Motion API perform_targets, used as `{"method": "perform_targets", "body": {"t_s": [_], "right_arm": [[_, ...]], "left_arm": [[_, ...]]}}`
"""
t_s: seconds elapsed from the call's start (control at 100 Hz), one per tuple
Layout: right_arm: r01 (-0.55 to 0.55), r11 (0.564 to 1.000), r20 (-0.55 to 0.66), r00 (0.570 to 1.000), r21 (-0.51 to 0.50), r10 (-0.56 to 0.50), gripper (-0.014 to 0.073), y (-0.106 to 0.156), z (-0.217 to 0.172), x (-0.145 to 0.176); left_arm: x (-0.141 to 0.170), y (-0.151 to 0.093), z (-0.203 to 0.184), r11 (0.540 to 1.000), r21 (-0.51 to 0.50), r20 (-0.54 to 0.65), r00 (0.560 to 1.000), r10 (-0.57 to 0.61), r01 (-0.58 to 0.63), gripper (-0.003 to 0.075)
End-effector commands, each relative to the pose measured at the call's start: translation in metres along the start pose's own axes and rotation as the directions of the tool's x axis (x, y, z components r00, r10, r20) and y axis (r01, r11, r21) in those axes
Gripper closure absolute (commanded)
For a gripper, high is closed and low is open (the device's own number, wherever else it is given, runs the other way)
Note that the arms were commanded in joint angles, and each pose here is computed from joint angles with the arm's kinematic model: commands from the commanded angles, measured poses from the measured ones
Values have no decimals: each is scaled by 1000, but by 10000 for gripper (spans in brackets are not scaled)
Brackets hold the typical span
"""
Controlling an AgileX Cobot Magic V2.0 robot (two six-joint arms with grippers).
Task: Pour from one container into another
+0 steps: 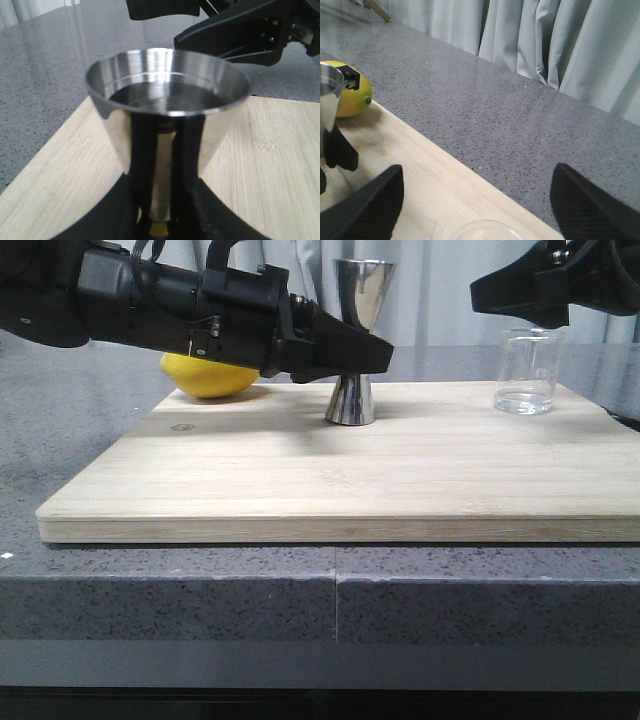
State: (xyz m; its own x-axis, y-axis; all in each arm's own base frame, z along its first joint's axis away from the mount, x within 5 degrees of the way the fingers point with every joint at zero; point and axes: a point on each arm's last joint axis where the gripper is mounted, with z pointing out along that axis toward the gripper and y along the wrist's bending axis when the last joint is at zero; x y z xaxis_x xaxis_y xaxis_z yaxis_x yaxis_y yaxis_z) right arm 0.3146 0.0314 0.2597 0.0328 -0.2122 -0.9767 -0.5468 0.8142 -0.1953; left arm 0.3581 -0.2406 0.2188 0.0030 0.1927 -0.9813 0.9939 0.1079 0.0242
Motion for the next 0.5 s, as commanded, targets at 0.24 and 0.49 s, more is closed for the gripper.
{"method": "perform_targets", "body": {"t_s": [0.24, 0.49], "right_arm": [[32, 999, 124, 992, 19, -34, 48, -5, -5, -29], [32, 999, 124, 992, 19, -34, 48, -5, -5, -29]], "left_arm": [[-38, -4, -5, 999, 7, 122, 992, 40, -41, 444], [-38, -4, -5, 999, 7, 122, 992, 40, -41, 414]]}}
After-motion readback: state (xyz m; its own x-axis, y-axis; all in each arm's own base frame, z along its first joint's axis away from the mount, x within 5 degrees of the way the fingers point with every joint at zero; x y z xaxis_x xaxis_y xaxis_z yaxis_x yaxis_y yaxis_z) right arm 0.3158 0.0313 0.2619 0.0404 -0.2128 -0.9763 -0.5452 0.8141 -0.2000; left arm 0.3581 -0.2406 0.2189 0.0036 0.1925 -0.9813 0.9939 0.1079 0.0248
